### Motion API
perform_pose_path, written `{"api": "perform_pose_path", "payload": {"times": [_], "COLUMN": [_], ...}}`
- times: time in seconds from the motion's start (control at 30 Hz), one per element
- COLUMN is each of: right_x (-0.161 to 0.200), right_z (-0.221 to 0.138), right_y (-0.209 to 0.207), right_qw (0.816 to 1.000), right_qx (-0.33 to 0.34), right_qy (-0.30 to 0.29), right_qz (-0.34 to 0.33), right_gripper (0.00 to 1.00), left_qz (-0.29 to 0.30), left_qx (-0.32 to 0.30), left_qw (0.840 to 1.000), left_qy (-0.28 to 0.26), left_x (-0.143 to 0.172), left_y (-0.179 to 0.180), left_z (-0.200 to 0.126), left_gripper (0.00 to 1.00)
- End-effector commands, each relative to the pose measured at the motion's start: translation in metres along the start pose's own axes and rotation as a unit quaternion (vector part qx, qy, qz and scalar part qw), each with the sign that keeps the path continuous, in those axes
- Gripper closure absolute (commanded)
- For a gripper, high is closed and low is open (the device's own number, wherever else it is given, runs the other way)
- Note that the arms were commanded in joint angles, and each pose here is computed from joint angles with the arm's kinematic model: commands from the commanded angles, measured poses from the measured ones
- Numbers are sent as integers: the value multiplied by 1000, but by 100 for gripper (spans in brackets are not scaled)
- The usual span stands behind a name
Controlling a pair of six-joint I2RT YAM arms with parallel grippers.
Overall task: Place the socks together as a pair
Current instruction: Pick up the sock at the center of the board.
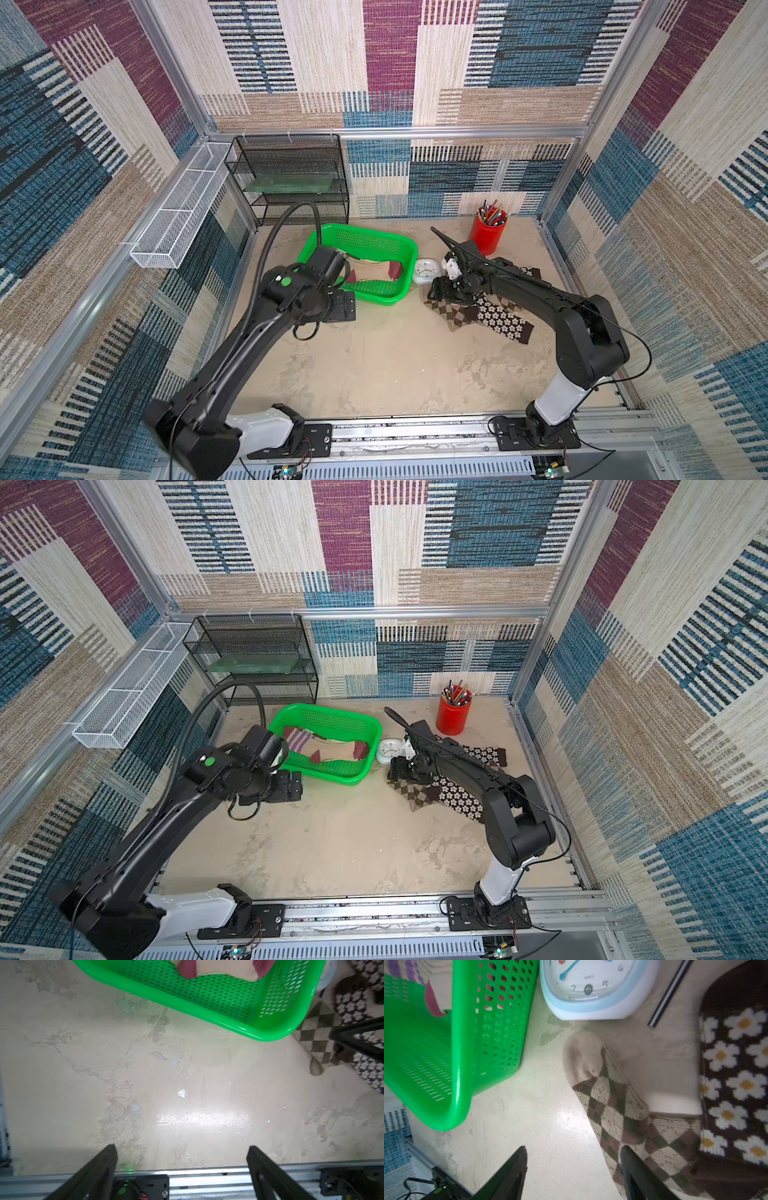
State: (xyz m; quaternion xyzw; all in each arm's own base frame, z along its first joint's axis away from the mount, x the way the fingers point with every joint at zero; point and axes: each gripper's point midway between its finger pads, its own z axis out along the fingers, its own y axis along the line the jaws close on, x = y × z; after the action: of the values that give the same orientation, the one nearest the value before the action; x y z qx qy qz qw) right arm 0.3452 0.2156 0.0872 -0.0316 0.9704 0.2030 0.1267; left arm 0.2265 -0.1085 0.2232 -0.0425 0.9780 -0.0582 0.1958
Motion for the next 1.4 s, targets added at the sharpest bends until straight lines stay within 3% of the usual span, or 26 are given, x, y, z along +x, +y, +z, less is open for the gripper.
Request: {"api": "perform_pose_path", "payload": {"times": [0.0,0.3,0.67,0.83,0.93,1.0,1.1,1.37], "right_x": [-3,-44,-36,-40,-40,-42,-48,-53], "right_z": [12,41,63,71,71,59,20,-127], "right_y": [-14,7,-13,-21,-23,-18,-3,55], "right_qw": [998,994,984,979,979,979,981,986], "right_qx": [61,103,174,189,190,184,166,21], "right_qy": [-1,-27,-35,-59,-61,-66,-93,-167], "right_qz": [9,4,27,47,52,52,40,9], "right_gripper": [29,35,46,58,79,92,99,100], "left_qz": [-57,-92,-81,-75,-74,-74,-77,-71], "left_qx": [29,42,43,45,47,48,50,86], "left_qw": [997,994,995,996,996,996,995,992], "left_qy": [-46,-35,-28,-25,-24,-24,-29,-66], "left_x": [0,48,62,64,65,66,66,57], "left_y": [2,26,32,33,33,34,36,28], "left_z": [3,17,21,23,24,24,23,9], "left_gripper": [3,4,6,6,6,6,6,6]}}
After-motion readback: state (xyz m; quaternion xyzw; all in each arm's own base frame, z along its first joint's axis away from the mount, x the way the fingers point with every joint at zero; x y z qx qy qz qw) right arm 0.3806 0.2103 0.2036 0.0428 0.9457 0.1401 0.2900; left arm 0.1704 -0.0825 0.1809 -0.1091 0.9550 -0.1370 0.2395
